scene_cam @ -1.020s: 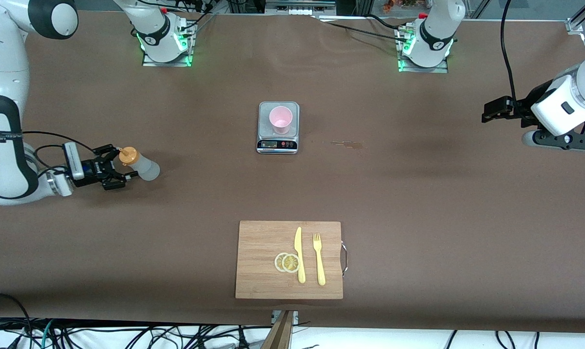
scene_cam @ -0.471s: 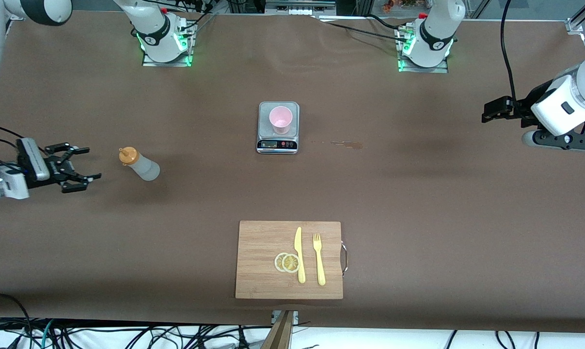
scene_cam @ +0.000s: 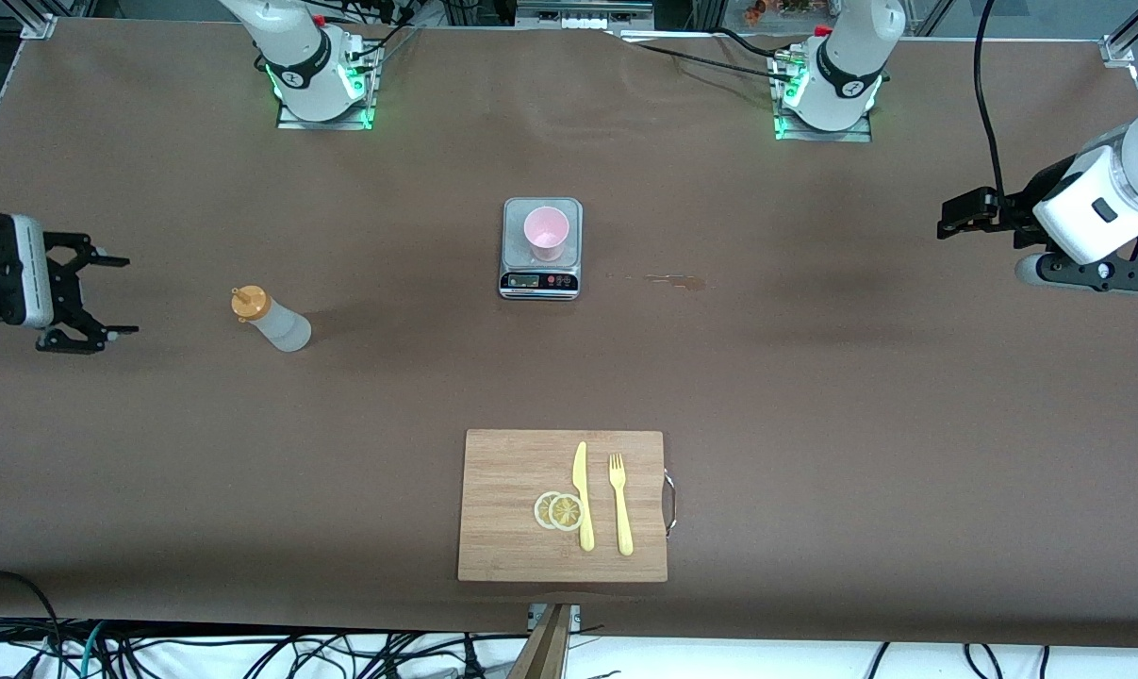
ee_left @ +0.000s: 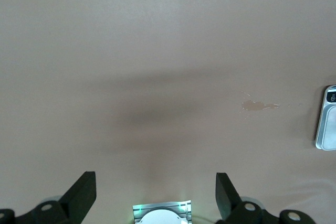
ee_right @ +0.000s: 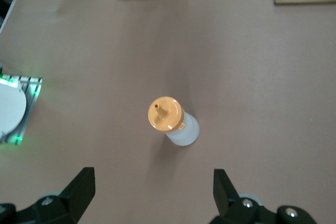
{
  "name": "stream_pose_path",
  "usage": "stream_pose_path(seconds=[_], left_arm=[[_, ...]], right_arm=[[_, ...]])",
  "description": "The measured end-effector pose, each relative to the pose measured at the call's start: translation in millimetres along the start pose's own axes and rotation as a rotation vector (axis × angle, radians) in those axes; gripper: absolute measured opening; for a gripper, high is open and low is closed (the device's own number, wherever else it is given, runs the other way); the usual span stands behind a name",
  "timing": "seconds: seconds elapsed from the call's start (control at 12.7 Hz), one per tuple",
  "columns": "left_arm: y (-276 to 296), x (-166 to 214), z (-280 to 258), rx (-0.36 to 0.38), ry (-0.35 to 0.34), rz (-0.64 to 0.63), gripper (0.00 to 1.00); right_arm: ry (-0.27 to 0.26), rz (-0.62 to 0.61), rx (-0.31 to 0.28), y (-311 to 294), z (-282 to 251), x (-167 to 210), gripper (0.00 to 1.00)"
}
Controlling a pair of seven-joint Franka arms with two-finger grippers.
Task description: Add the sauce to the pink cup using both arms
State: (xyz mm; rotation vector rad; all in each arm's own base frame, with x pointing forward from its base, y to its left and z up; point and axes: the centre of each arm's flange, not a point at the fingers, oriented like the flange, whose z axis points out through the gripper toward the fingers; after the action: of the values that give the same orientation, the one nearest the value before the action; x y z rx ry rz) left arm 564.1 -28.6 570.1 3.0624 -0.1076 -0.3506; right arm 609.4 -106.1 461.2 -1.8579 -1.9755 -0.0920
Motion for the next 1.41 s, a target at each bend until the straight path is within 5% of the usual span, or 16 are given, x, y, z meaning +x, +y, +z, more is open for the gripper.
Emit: stream_pose_path(seconds=[0.39, 1.1, 1.41], left_arm=[[0, 0, 0, 0.000, 0.000, 0.000, 1.00], [0, 0, 0, 0.000, 0.000, 0.000, 1.00], [0, 0, 0, 0.000, 0.000, 0.000, 1.00]], right_arm=[[-0.130, 0.450, -0.133, -67, -55, 90, 1.00], [-0.182, 1.103, -0.290, -102, -67, 176, 1.00], [-0.189, 1.195, -0.359, -111, -76, 187, 1.00]])
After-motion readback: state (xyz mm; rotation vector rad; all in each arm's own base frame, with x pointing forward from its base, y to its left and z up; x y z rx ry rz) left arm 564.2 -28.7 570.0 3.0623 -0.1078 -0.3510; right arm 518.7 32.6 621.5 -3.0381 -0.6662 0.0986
